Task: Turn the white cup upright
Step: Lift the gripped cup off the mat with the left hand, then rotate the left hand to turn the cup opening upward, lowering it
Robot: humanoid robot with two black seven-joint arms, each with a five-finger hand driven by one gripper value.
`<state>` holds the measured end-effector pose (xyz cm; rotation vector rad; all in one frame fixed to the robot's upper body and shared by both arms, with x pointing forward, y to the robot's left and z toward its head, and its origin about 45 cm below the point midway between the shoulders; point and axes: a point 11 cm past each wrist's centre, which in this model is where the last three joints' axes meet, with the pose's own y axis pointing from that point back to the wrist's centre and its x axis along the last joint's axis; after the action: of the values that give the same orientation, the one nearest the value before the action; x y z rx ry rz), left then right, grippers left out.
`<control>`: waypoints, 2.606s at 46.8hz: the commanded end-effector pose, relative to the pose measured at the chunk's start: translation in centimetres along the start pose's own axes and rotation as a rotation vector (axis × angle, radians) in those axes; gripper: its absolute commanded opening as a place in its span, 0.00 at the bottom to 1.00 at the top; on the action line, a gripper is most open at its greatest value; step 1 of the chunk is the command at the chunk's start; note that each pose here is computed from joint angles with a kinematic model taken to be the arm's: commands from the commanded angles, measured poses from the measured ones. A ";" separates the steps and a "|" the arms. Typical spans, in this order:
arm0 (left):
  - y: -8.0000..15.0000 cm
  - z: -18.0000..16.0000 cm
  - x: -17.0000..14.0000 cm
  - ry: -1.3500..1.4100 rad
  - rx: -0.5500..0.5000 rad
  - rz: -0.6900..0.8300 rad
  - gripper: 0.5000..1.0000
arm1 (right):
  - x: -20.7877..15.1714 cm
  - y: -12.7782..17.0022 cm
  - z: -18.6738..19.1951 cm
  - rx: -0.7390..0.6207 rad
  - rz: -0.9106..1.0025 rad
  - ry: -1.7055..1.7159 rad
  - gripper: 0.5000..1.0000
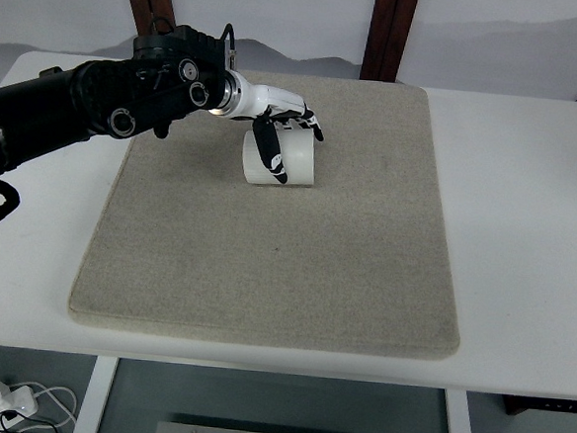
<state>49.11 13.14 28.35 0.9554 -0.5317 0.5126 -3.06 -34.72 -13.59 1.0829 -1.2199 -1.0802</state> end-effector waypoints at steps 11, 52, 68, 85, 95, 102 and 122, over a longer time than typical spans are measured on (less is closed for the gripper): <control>1.8 -0.8 1.9 0.270 -0.202 0.064 0.34 | 0.0 0.0 0.1 -0.002 0.000 0.000 0.90; 3.2 -7.1 0.8 0.821 -0.643 0.317 0.34 | 0.0 0.0 0.0 0.000 0.000 0.000 0.90; 3.3 -8.8 0.0 0.914 -0.743 0.419 0.34 | 0.0 0.0 0.0 0.000 0.000 0.000 0.90; 1.3 -8.4 -2.3 0.928 -0.746 0.411 0.35 | 0.0 0.0 0.0 0.000 0.000 0.000 0.90; 0.6 -8.3 -3.3 0.859 -0.696 0.383 0.35 | 0.0 0.0 0.0 0.000 0.000 0.000 0.90; 0.1 -8.9 -4.1 0.805 -0.638 0.376 0.35 | 0.0 0.0 0.1 -0.002 0.000 0.000 0.90; 0.1 -10.2 -4.4 0.799 -0.591 0.403 0.38 | 0.0 0.0 0.0 0.000 0.000 0.000 0.90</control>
<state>47.81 21.15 21.12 0.0236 -0.1168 0.9680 -3.07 -34.72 -13.59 1.0828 -1.2198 -1.0803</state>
